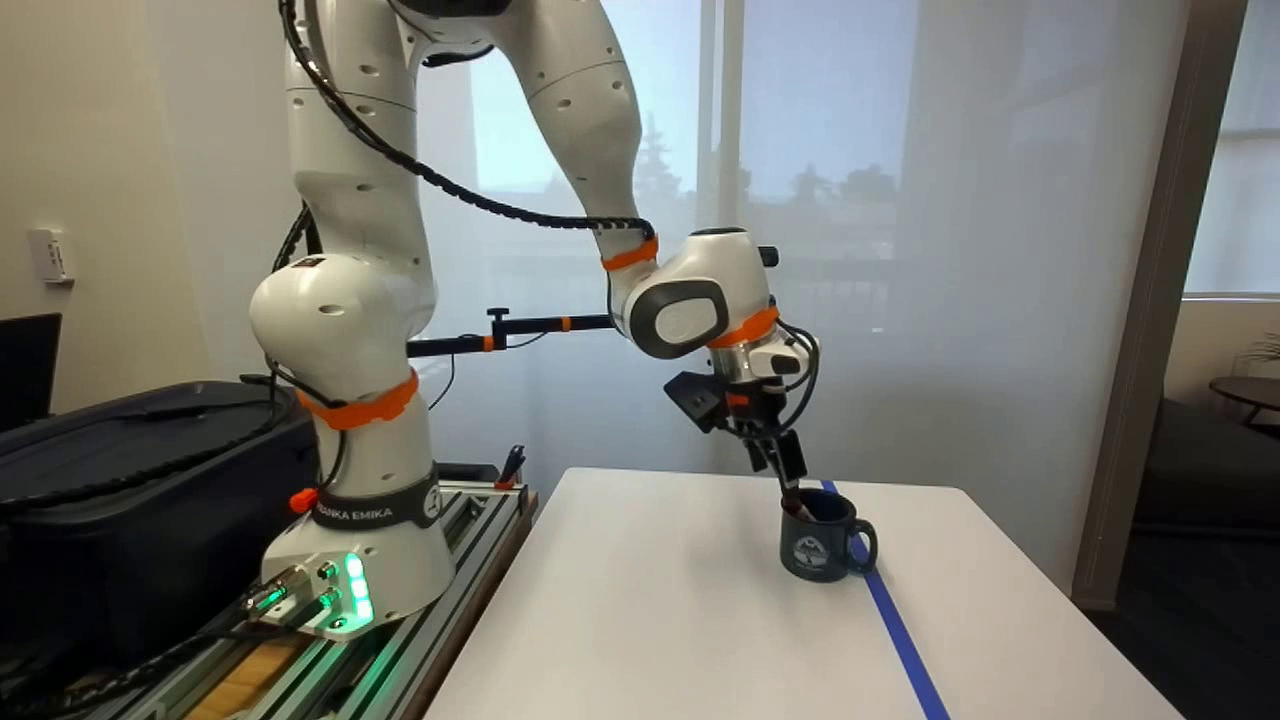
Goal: Remove the red marker from the green mug.
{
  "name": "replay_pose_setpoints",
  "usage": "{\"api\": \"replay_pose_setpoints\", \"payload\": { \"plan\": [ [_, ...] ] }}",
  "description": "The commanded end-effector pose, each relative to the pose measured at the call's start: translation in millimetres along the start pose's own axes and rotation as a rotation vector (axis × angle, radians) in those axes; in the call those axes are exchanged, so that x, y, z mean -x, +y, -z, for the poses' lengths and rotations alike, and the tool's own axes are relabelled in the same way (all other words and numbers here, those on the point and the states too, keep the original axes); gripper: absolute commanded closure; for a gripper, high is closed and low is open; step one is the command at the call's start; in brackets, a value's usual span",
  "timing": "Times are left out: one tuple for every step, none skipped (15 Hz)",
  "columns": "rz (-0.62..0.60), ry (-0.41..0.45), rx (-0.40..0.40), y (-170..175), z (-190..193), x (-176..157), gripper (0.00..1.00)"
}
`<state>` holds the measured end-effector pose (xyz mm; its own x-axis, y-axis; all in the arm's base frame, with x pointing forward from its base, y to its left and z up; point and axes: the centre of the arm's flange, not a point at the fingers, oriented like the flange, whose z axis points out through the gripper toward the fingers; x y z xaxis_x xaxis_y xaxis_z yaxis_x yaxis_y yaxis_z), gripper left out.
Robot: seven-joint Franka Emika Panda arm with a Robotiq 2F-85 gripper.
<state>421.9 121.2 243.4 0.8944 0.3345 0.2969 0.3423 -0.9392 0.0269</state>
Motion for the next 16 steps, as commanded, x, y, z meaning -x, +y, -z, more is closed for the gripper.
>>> {"api": "replay_pose_setpoints", "payload": {
  "plan": [
    [0.034, 0.017, 0.003, -12.9, -22.8, -18.2, 0.0],
    [0.042, 0.017, 0.002, -15.4, -27.0, -20.8, 0.0],
    [0.048, 0.018, 0.001, -17.4, -29.9, -23.0, 0.0],
    [0.054, 0.02, 0.0, -20.0, -33.0, -25.0, 0.0],
    [0.059, 0.019, -0.002, -22.0, -35.1, -26.8, 0.0],
    [0.061, 0.015, -0.002, -24.3, -37.2, -27.6, 0.0],
    [0.065, 0.015, -0.003, -26.6, -39.5, -28.9, 0.04],
    [0.068, 0.013, -0.003, -28.1, -41.6, -29.5, 0.2],
    [0.07, 0.01, -0.003, -29.2, -43.7, -30.0, 0.2],
    [0.073, 0.011, -0.001, -29.8, -45.6, -30.8, 0.3],
    [0.075, 0.01, 0.003, -29.6, -46.3, -31.6, 0.39],
    [0.075, 0.012, 0.005, -29.0, -47.7, -32.4, 0.47],
    [0.075, 0.012, 0.007, -28.3, -48.1, -33.2, 0.49],
    [0.074, 0.014, 0.01, -27.1, -48.3, -33.8, 0.48],
    [0.074, 0.015, 0.013, -26.2, -48.3, -34.5, 0.5],
    [0.073, 0.019, 0.016, -25.9, -48.1, -35.3, 0.51]
  ]
}}
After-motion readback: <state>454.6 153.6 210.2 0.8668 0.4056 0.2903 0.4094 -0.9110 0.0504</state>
